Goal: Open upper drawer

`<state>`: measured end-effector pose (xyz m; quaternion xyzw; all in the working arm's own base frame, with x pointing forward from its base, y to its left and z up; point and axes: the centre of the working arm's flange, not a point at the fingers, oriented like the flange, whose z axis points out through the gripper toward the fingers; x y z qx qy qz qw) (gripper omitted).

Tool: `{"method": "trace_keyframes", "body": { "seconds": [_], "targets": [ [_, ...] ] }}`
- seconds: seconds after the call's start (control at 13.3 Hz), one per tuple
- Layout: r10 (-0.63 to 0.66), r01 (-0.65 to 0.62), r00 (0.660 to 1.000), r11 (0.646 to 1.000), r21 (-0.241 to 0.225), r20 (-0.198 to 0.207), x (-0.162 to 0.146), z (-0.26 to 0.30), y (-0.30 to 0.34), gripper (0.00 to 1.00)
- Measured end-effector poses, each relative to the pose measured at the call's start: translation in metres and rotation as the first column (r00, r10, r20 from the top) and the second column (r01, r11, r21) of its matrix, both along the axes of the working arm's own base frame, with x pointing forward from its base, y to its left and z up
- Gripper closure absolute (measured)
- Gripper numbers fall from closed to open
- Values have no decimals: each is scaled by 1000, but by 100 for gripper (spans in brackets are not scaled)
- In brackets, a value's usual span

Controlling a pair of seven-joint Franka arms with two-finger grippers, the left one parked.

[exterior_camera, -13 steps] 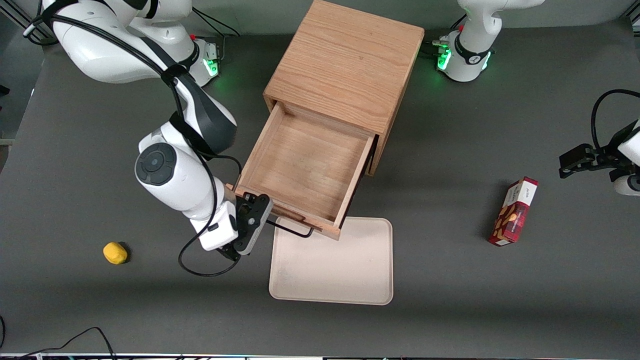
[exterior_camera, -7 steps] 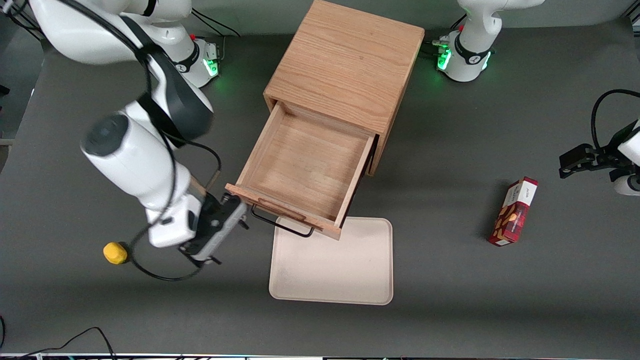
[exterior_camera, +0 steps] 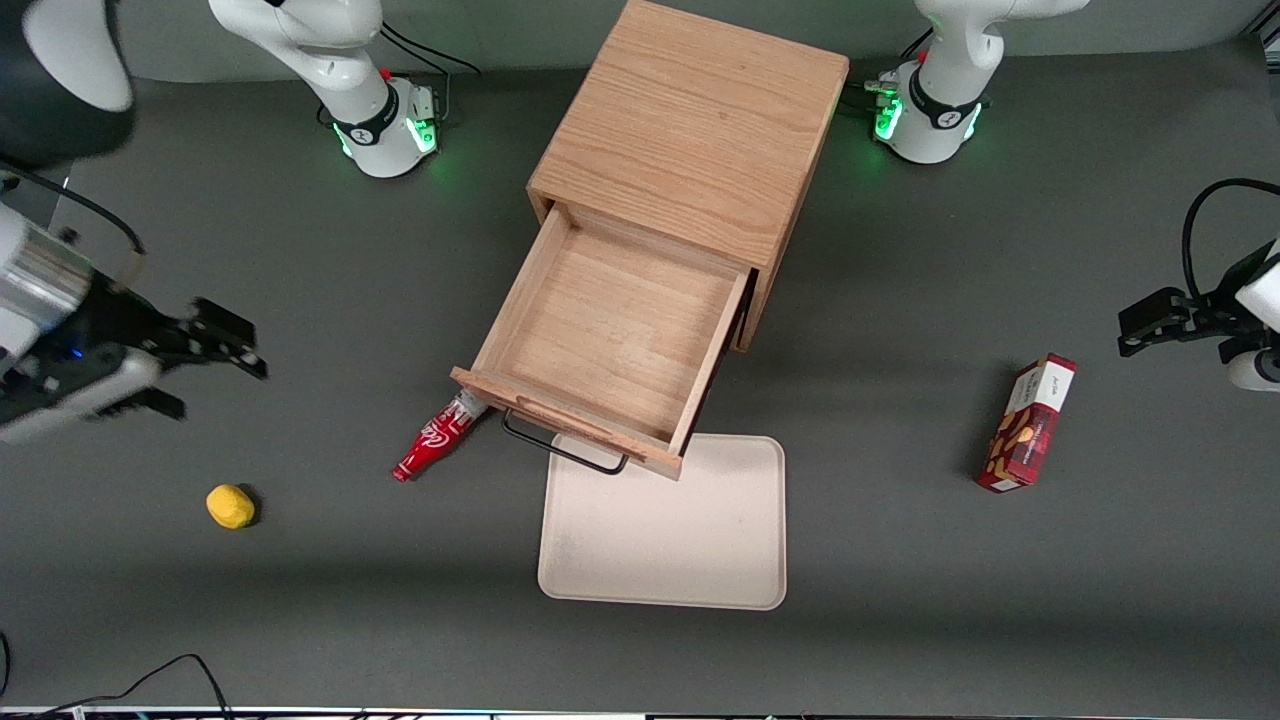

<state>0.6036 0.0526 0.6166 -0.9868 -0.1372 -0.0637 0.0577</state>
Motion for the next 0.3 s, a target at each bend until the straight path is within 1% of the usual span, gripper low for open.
{"method": "trace_keyframes", "body": {
  "seconds": [0.07, 0.22, 0.3],
  "targets": [
    [-72, 72, 997, 997, -28, -19, -18, 3, -7, 0],
    [-171, 165, 984, 981, -105, -49, -46, -6, -10, 0],
    [-205, 196, 977, 972, -128, -63, -58, -13, -13, 0]
  ]
}}
